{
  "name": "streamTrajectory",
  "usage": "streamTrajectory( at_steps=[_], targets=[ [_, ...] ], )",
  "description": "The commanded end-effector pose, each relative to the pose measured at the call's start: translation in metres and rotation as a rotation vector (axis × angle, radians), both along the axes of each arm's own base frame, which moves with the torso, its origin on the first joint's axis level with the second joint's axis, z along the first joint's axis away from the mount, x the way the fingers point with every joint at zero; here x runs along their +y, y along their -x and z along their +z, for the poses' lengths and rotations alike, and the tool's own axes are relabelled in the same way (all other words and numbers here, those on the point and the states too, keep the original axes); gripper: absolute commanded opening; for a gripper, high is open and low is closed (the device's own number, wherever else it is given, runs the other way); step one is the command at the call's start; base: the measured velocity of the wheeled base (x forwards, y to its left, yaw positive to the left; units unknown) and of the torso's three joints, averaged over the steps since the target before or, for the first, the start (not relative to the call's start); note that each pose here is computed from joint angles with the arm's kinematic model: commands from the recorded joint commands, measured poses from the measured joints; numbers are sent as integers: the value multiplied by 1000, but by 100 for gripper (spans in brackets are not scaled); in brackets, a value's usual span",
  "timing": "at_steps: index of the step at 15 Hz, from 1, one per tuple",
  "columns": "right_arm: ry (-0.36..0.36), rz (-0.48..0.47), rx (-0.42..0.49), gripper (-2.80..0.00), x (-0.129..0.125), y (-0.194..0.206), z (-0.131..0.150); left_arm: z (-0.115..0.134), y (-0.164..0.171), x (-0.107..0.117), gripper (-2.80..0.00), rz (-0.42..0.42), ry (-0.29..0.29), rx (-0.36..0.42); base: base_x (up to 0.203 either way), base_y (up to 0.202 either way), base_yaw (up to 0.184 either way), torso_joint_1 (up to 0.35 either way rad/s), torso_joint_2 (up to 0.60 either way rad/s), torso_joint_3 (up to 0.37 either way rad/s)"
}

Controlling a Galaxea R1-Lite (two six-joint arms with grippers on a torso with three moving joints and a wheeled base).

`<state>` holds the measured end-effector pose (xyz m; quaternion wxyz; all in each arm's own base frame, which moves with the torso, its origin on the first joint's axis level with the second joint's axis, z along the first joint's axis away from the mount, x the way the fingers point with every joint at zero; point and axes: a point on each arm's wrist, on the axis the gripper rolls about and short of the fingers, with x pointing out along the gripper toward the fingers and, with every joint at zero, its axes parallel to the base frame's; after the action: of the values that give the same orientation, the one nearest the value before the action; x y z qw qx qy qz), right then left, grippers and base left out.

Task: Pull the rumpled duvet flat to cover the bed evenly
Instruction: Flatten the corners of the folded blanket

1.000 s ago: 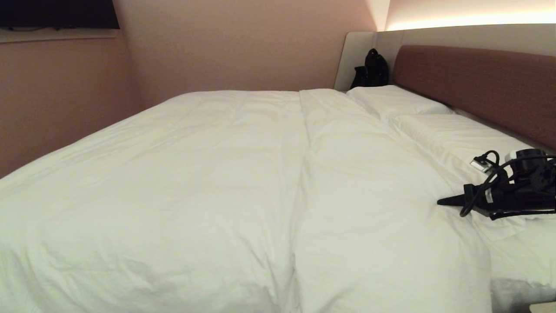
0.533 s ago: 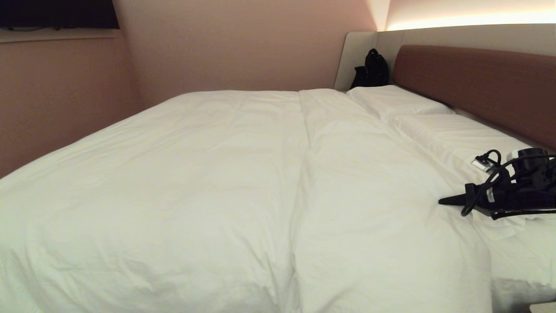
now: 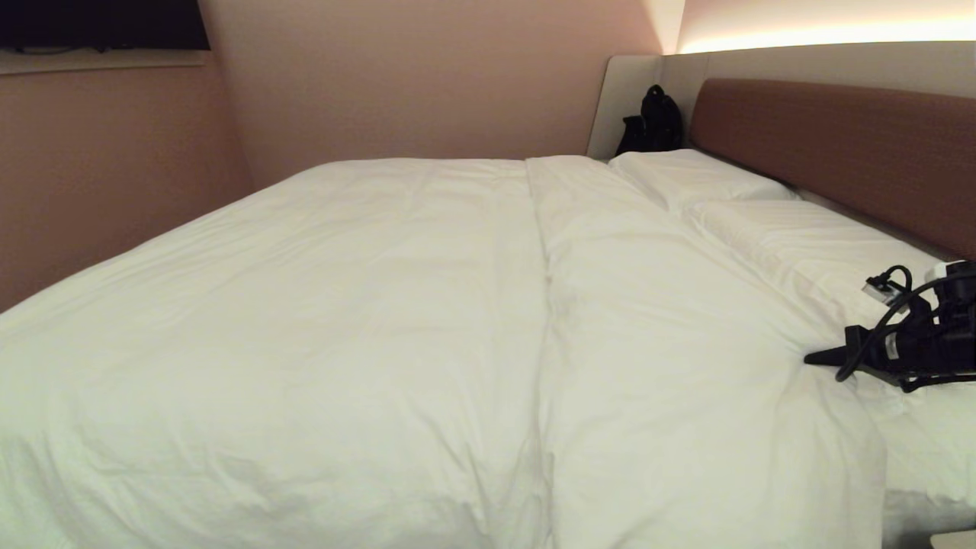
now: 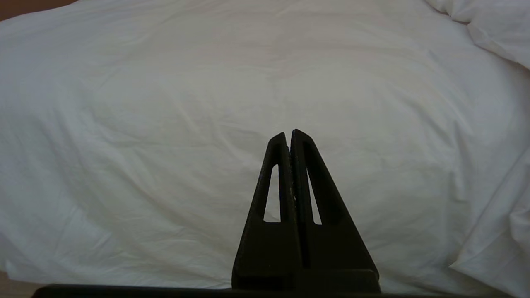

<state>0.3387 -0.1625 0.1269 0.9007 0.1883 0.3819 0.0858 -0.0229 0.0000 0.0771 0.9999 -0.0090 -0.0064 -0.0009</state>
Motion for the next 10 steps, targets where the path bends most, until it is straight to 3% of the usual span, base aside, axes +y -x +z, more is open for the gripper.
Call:
streamTrajectory(
  at_steps=[1,5,10],
  targets=[
    [26,-24,14,-280,-2,1,0,0,0,0,-280,0,0,-1,0,0,0,0,0,0],
    [41,-40,19,-280,-5,0,-2,0,0,0,-280,0,0,-1,0,0,0,0,0,0],
    [98,-125,48,-280,-18,4,-2,0,0,0,-280,0,0,-1,0,0,0,0,0,0]
  ],
)
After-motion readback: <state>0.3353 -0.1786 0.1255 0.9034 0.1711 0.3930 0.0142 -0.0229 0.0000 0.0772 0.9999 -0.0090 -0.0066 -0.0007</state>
